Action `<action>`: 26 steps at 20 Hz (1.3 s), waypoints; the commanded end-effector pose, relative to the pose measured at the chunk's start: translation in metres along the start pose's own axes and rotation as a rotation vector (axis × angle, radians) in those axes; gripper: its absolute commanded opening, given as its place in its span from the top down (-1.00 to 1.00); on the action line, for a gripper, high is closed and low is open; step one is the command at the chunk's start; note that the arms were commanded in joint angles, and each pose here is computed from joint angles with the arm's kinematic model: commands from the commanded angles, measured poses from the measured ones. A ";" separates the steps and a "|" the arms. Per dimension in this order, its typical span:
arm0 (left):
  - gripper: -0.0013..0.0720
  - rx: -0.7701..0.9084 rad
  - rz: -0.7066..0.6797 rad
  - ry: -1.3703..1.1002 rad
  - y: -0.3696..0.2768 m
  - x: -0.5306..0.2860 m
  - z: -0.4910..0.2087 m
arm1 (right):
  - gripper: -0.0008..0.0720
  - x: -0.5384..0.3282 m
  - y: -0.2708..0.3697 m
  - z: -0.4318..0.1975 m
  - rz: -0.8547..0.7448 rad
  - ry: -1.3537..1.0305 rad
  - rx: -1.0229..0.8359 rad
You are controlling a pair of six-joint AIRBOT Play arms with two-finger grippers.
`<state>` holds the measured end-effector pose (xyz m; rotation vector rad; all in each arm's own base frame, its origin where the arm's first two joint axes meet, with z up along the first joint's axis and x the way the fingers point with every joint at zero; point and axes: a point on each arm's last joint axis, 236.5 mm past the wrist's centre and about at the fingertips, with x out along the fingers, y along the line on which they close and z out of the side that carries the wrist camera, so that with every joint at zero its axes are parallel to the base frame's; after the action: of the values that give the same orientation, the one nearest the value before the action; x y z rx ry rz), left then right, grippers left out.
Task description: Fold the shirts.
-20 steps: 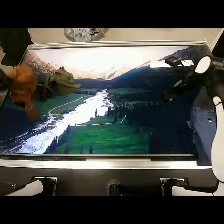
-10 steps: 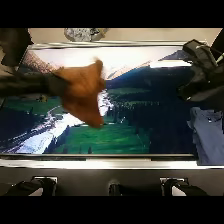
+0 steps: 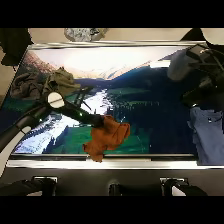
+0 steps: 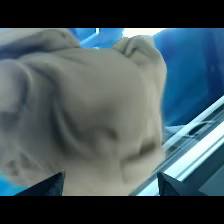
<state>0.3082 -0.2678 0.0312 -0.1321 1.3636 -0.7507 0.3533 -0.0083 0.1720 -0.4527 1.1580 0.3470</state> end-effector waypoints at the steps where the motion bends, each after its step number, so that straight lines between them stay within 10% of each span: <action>1: -0.90 0.004 0.106 -0.002 0.037 -0.045 0.018 | -0.88 0.023 0.024 0.015 0.144 -0.008 -0.002; 9: -0.85 -0.324 0.172 0.157 0.121 -0.063 -0.122 | -0.88 0.119 0.113 0.001 0.648 0.138 0.028; 24: -0.81 -0.376 -0.071 0.105 0.017 0.087 -0.173 | -0.91 0.189 0.161 -0.049 0.747 0.198 0.171; 26: -0.40 -0.419 -0.043 0.090 0.021 0.099 -0.170 | -0.93 0.189 0.163 -0.043 0.755 0.178 0.183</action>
<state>0.1541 -0.2363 -0.0897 -0.4221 1.6326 -0.5634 0.3025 0.1091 -0.0452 0.1112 1.5287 0.8592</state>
